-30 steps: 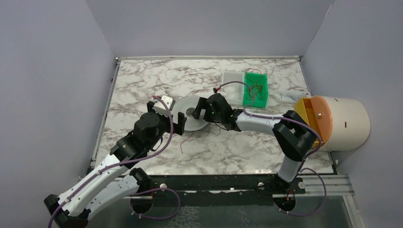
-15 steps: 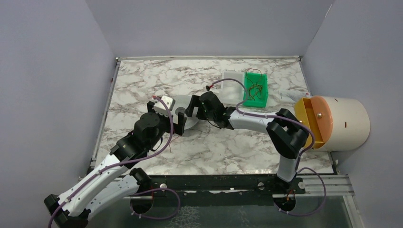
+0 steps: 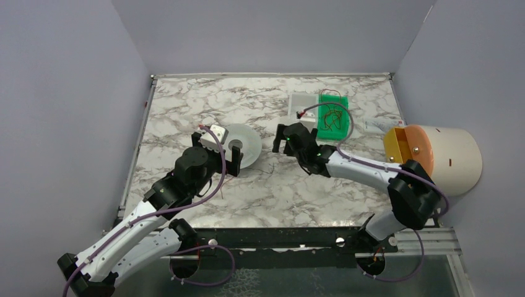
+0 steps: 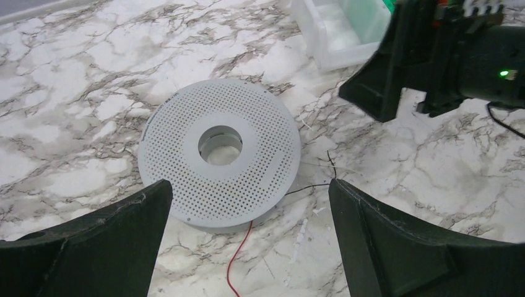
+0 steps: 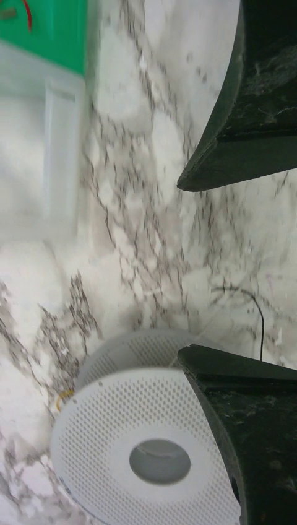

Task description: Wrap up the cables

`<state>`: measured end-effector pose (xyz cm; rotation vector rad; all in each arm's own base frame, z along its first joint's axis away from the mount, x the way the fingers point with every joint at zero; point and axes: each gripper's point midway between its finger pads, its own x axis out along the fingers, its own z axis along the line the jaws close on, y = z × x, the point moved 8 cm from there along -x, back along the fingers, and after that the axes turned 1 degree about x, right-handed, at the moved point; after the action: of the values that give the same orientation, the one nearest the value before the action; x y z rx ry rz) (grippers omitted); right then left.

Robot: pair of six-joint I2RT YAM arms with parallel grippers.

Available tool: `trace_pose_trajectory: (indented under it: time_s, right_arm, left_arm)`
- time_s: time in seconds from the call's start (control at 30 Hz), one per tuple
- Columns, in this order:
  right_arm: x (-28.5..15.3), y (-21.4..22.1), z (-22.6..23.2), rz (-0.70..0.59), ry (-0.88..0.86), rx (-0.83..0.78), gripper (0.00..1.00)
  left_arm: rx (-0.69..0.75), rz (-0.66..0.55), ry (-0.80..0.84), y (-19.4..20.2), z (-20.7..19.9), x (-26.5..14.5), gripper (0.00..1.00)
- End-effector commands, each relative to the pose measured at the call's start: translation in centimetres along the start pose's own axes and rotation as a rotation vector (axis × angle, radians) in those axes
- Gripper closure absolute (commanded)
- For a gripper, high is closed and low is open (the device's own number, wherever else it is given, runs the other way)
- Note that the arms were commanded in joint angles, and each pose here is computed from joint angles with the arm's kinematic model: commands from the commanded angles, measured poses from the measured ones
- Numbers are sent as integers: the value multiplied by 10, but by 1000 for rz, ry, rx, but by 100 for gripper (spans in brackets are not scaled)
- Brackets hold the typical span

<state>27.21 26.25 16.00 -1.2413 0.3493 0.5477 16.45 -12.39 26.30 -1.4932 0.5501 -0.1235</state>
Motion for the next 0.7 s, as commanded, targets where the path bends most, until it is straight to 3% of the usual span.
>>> trace_pose_trajectory:
  time_s: [0.0,0.17,0.33,0.67]
  right_arm:
    - [-28,-24,-46,-133,111,-78,0]
    - [-71,-37,-67,-206,31,-178,0]
    - [-119,-55,-85,-335,-31,-160,0]
    - [-183,-71,-100,-304,-91,-99,0]
  left_arm:
    - [5,-4,-18,2,3,1,1]
    - [0,2,-50,2,5,3,1]
    - [-22,-9,-62,-3,5,3,1]
    - [-107,-149,-47,-21,8,-15,1]
